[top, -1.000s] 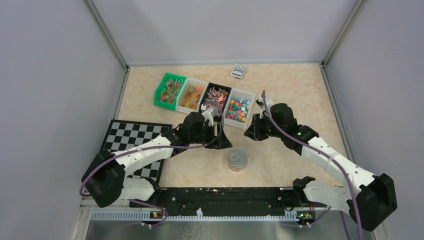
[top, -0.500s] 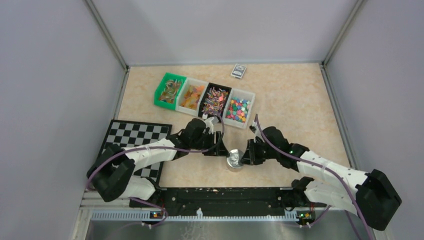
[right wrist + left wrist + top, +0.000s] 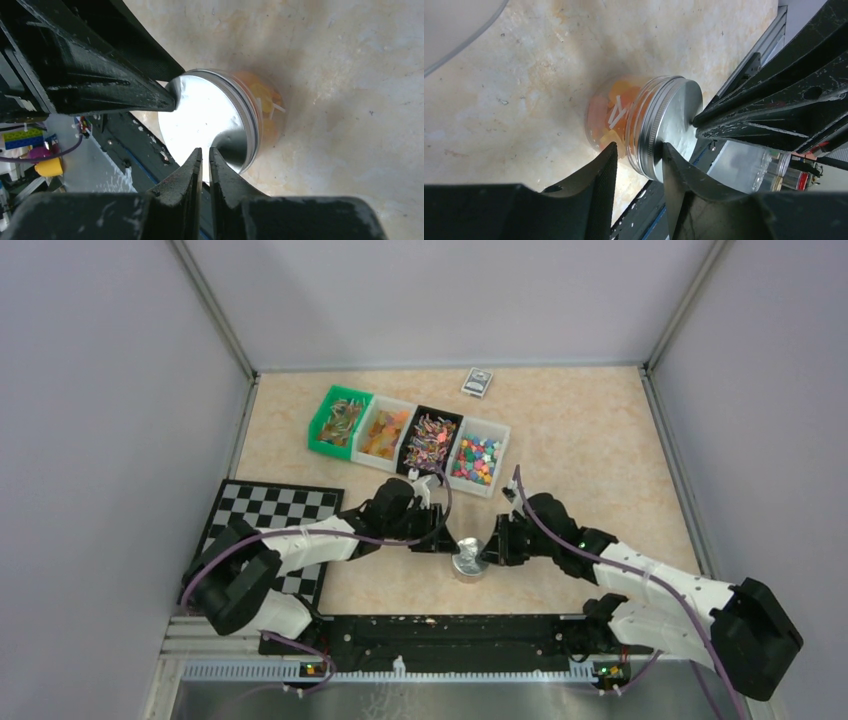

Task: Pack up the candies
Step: Screw the bottle lid onto the packing bottle, then reset both arms

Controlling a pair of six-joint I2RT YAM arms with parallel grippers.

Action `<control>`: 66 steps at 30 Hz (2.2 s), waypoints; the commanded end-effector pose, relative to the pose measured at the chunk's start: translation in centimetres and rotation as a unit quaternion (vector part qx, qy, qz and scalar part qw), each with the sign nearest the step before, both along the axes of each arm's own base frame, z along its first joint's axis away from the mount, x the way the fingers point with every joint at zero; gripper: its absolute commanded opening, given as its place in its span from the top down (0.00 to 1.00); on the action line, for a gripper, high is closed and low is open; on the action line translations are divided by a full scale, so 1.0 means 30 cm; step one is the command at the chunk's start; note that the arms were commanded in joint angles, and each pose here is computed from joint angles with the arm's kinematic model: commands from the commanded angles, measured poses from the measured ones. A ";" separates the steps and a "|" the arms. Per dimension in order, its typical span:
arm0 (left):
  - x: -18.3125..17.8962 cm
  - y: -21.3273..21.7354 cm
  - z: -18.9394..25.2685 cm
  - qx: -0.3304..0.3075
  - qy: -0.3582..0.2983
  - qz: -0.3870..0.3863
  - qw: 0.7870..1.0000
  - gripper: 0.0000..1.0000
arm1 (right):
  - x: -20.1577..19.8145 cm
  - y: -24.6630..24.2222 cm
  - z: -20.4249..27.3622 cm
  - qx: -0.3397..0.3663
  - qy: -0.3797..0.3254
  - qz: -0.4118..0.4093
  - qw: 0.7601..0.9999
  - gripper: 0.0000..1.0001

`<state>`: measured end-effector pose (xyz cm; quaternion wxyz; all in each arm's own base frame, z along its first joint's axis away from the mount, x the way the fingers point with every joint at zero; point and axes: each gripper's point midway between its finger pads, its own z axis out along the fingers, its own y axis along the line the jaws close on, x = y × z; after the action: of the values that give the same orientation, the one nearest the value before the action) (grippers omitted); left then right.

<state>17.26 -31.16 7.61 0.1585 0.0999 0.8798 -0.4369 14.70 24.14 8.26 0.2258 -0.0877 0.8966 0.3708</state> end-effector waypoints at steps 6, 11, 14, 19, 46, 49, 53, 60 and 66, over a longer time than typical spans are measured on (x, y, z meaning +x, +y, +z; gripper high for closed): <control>-0.023 0.122 -0.267 0.128 0.039 0.026 0.991 0.76 | -0.025 -0.068 -0.194 -0.046 0.043 -0.052 0.997 0.91; -0.046 0.180 -0.306 0.156 0.045 0.044 0.986 0.78 | -0.029 -0.112 -0.203 -0.053 0.034 -0.080 0.995 0.92; -0.028 0.145 -0.267 0.138 0.033 0.031 0.989 0.76 | -0.025 -0.101 -0.191 -0.040 0.027 -0.075 0.996 0.91; 0.070 0.075 -0.120 0.107 -0.032 0.019 0.994 0.67 | 0.015 -0.056 -0.120 -0.018 0.008 -0.069 0.997 0.91; 0.318 0.347 1.044 0.036 -0.407 0.173 0.896 0.19 | 0.230 -0.287 0.808 -0.047 -0.290 -0.194 0.936 0.13; 0.284 0.420 1.076 0.044 -0.432 0.199 0.879 0.09 | 0.217 -0.340 0.798 -0.060 -0.301 -0.212 0.928 0.13; 0.237 0.486 1.047 0.059 -0.452 0.208 0.865 0.01 | 0.209 -0.413 0.739 -0.067 -0.288 -0.268 0.917 0.12; 0.142 0.488 0.901 0.016 -0.428 0.195 0.882 0.01 | 0.179 -0.489 0.674 -0.059 -0.302 -0.304 0.902 0.11; 0.092 0.477 0.830 -0.011 -0.427 0.176 0.887 0.01 | 0.155 -0.512 0.695 -0.044 -0.330 -0.299 0.894 0.11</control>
<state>20.57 -16.20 31.20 0.5757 0.1174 0.7550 -0.2911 19.17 9.53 27.51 0.5746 0.0480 0.7938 0.1932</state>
